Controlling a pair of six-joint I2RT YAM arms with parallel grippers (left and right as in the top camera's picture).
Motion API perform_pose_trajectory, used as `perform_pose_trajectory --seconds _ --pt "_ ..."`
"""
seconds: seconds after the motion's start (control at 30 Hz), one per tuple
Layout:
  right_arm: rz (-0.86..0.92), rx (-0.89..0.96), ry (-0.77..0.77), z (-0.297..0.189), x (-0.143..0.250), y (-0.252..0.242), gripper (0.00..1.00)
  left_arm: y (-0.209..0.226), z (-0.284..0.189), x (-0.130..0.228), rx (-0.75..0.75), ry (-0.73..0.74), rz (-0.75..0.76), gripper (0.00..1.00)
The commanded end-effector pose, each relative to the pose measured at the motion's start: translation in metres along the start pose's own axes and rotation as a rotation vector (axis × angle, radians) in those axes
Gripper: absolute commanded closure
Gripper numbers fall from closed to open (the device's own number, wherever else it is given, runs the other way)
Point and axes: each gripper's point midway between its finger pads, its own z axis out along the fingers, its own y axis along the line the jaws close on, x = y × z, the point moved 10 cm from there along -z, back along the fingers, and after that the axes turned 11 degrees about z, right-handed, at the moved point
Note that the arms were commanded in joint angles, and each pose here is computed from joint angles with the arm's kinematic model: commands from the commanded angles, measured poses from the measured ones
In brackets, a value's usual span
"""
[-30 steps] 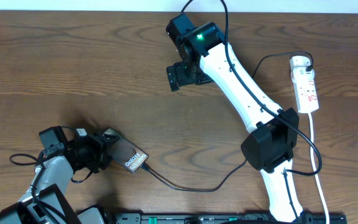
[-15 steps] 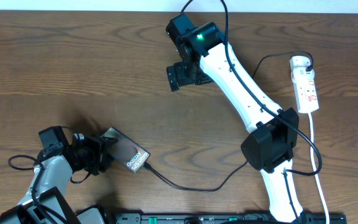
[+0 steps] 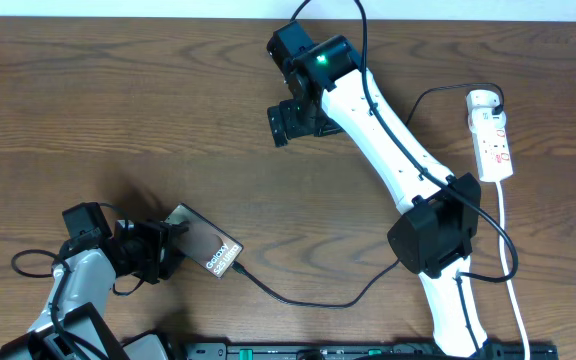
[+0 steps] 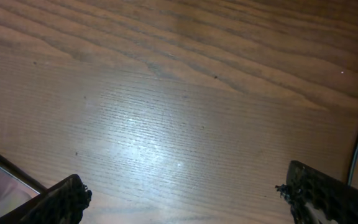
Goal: Plug charger to phone and switch on socket
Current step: 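Lay the phone flat on the table and open the left gripper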
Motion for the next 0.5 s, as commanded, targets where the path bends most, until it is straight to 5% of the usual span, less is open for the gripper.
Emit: perform_pose_trajectory --seconds 0.0,0.47 --pt "0.002 -0.018 -0.022 -0.01 0.0 0.002 0.01 0.05 0.011 0.008 -0.36 -0.072 -0.066 0.4" --pt "0.003 -0.023 -0.032 -0.01 -0.001 0.003 0.01 0.029 0.002 -0.007 -0.336 -0.102 0.007 0.4"
